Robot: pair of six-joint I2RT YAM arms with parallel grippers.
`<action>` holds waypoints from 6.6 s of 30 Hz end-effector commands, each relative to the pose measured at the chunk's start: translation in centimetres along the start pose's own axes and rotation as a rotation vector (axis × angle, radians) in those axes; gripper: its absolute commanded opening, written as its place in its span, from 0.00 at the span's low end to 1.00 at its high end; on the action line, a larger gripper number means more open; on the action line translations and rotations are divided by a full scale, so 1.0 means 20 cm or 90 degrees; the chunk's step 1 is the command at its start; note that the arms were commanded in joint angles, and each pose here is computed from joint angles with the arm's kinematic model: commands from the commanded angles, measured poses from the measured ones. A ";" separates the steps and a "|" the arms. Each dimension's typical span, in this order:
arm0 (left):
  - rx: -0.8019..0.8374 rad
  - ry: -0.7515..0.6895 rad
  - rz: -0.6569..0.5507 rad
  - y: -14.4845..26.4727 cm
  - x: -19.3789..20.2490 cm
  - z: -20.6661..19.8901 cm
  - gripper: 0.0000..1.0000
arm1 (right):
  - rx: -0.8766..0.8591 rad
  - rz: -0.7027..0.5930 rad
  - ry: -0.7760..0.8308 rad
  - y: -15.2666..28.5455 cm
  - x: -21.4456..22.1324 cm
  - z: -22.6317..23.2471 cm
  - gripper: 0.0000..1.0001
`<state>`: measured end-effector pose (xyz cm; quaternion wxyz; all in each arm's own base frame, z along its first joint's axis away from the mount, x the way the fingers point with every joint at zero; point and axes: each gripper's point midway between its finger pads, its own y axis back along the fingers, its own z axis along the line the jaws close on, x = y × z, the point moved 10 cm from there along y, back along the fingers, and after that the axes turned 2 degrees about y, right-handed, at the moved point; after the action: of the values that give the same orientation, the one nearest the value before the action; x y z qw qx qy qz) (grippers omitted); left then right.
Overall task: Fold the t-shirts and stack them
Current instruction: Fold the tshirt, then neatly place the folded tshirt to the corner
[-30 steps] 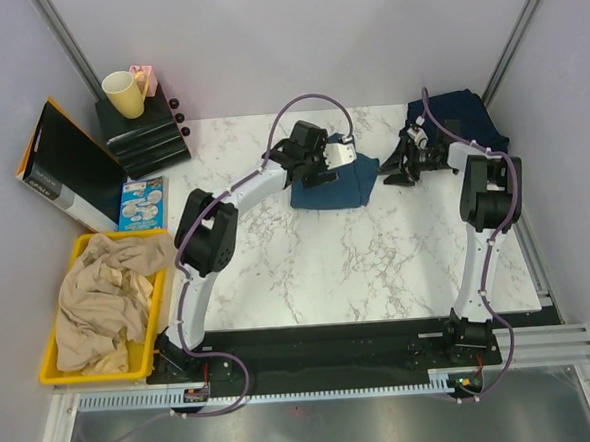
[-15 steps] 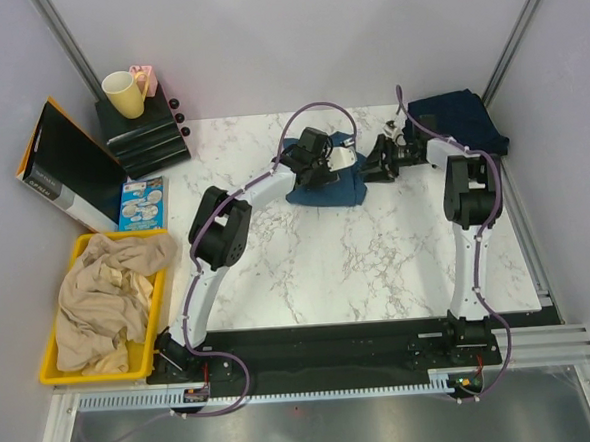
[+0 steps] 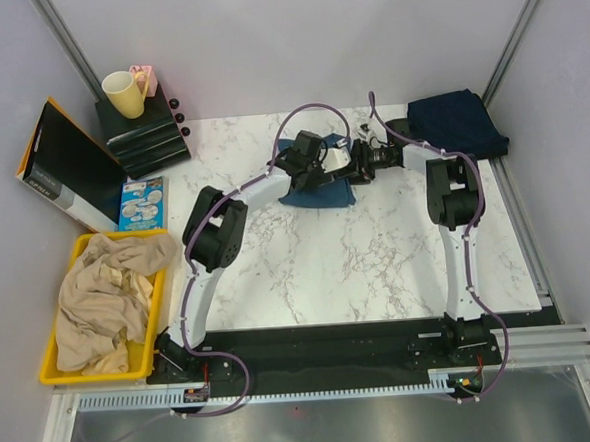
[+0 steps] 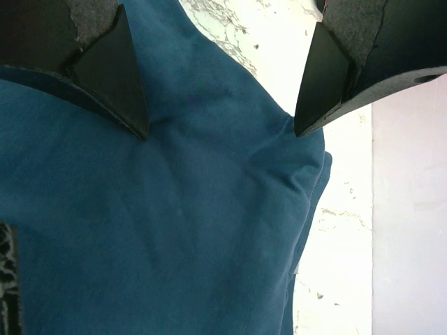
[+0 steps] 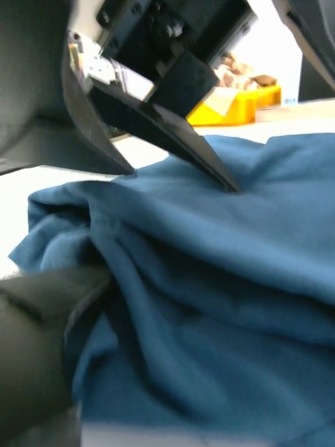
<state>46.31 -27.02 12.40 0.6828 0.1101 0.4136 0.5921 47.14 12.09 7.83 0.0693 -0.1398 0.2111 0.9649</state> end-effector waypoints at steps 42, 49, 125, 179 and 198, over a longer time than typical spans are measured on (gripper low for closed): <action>-0.053 0.013 -0.010 0.88 0.13 0.13 0.91 | 0.359 -0.036 0.350 0.47 -0.36 -0.15 0.34; -0.051 -0.002 -0.015 0.89 0.13 0.14 0.91 | 0.276 -0.039 0.248 0.41 -0.30 -0.33 0.49; -0.054 -0.016 -0.069 1.04 0.08 0.11 0.90 | 0.860 -0.129 0.658 1.36 -0.66 0.39 0.00; -0.062 -0.025 -0.049 1.06 0.06 0.12 0.90 | 1.101 -0.129 0.414 1.58 -0.57 -0.39 0.71; -0.068 -0.026 -0.054 1.08 0.04 0.12 0.90 | 1.008 -0.294 0.423 1.57 -0.54 -0.07 0.33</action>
<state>32.38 -19.36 25.37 0.7090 0.0899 0.3851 0.5838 51.72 -18.46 17.08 0.2057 -0.3316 0.8220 0.4148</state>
